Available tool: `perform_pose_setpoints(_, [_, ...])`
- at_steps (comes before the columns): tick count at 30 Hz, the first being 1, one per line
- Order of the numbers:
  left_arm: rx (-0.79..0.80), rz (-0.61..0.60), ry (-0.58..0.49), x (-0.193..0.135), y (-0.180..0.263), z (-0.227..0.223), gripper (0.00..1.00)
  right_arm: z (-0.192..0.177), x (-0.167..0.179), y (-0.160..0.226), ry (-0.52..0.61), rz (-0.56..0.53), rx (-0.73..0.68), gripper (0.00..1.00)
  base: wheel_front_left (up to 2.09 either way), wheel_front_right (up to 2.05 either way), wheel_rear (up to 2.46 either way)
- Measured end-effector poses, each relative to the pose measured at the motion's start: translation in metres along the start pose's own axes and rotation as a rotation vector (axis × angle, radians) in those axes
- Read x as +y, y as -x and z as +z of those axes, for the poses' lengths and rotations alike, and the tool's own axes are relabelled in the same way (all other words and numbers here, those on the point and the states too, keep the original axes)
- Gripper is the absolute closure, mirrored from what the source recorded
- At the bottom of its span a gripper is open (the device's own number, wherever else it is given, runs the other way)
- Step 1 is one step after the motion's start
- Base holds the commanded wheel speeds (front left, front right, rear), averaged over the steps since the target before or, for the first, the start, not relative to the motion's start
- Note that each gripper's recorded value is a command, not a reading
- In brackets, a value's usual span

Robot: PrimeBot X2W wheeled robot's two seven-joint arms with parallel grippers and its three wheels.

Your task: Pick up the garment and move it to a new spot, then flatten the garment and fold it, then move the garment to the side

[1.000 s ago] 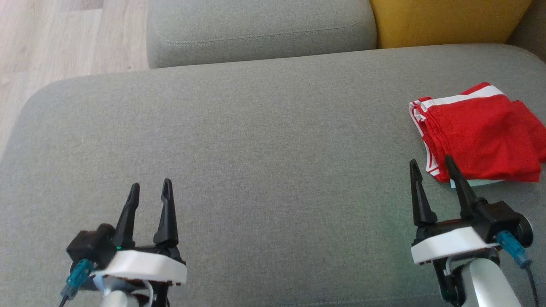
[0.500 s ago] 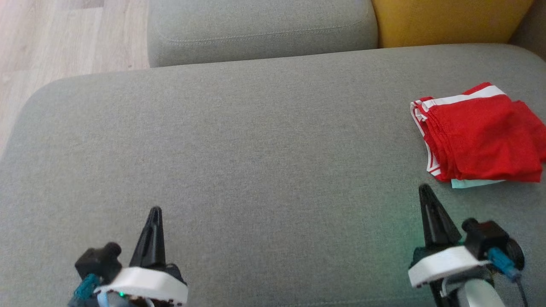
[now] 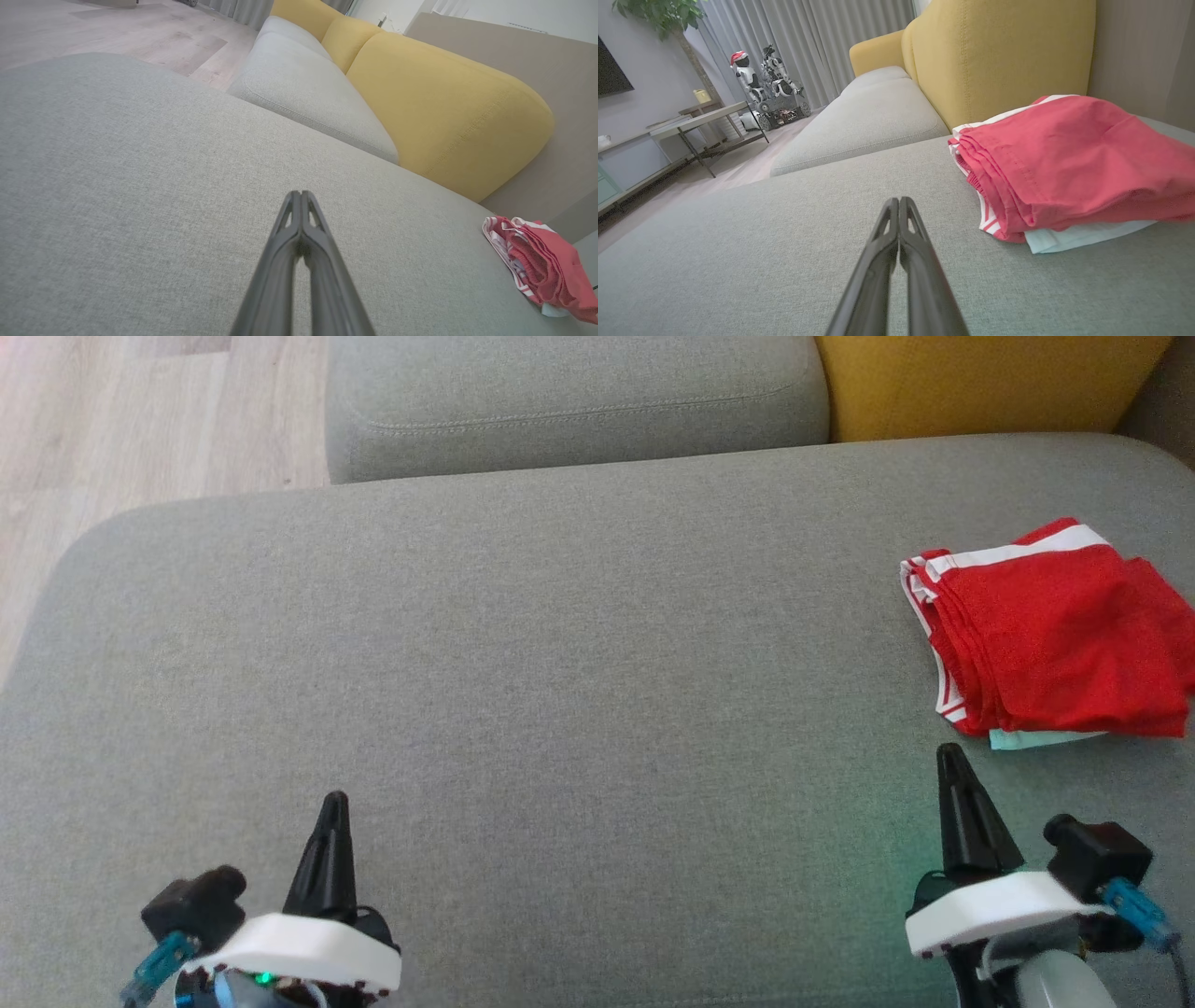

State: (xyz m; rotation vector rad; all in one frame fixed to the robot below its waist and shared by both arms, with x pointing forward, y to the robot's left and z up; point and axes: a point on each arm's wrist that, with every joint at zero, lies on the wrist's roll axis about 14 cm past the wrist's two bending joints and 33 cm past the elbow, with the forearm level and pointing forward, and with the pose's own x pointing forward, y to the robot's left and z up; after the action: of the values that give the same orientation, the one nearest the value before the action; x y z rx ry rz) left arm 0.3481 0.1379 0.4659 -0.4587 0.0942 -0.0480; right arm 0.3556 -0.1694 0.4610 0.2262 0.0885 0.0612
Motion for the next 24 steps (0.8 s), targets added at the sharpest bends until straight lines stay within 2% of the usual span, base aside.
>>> perform_pose_setpoints(24, [0.030, 0.047, 0.244, 0.013, -0.004, 0.001, 1.00, 0.001, -0.013, -0.001, -0.296, -0.067, 0.003, 1.00, 0.00, 0.00, 0.00])
